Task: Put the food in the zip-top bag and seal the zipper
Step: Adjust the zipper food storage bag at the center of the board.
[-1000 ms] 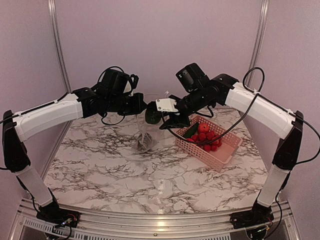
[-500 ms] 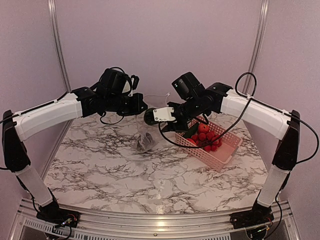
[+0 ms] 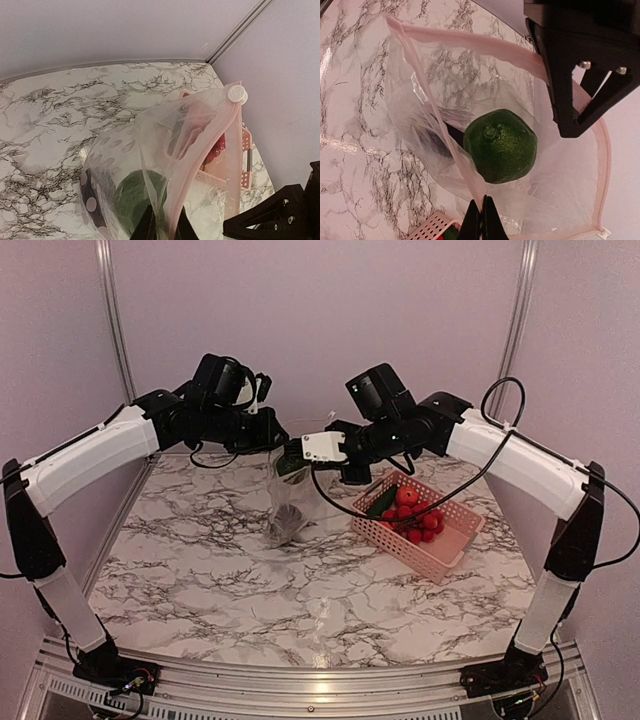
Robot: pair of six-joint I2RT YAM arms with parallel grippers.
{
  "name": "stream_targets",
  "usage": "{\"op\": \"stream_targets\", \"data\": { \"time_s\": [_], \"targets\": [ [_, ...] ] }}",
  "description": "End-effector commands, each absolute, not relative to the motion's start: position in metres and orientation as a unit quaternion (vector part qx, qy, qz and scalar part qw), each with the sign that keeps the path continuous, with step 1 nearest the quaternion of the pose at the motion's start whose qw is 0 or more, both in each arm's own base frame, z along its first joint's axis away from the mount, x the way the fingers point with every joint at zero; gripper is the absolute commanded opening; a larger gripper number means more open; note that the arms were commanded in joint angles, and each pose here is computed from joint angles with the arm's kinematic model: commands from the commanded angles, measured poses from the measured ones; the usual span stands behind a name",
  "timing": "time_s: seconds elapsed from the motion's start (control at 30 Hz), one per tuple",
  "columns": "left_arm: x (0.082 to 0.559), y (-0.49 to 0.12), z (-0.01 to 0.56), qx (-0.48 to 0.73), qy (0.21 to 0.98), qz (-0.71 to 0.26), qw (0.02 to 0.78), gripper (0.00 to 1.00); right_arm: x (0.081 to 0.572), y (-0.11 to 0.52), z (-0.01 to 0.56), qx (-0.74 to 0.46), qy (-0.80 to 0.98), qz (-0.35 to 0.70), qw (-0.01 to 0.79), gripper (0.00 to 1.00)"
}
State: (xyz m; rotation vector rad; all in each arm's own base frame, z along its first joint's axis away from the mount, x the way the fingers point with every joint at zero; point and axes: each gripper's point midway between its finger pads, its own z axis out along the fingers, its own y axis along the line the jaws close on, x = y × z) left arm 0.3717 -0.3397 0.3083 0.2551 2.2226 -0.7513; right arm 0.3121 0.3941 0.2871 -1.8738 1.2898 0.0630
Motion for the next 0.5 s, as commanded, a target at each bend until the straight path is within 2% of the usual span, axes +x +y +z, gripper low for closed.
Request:
{"op": "stream_targets", "data": {
  "time_s": [0.0, 0.07, 0.2, 0.33, 0.47],
  "targets": [
    [0.364, -0.334, 0.280, 0.114, 0.899, -0.267, 0.327, 0.10, 0.298, 0.389, 0.309, -0.748, 0.508, 0.037, 0.426, 0.00],
    [0.364, -0.334, 0.279, 0.109, 0.902, -0.268, 0.321, 0.00, 0.296, 0.389, 0.312, -0.748, 0.507, 0.040, 0.427, 0.00],
    [0.369, -0.330, 0.289, 0.109, 0.899, -0.257, 0.338, 0.00, 0.291, 0.389, 0.322, -0.749, 0.501, 0.049, 0.431, 0.00],
    [0.390, -0.314, 0.320, 0.116, 0.895, -0.193, 0.385, 0.00, 0.281, 0.392, 0.340, -0.756, 0.483, 0.071, 0.436, 0.00],
    [0.400, -0.309, 0.345, 0.126, 0.884, -0.181, 0.412, 0.00, 0.271, 0.393, 0.361, -0.758, 0.468, 0.092, 0.444, 0.00]
  ]
}}
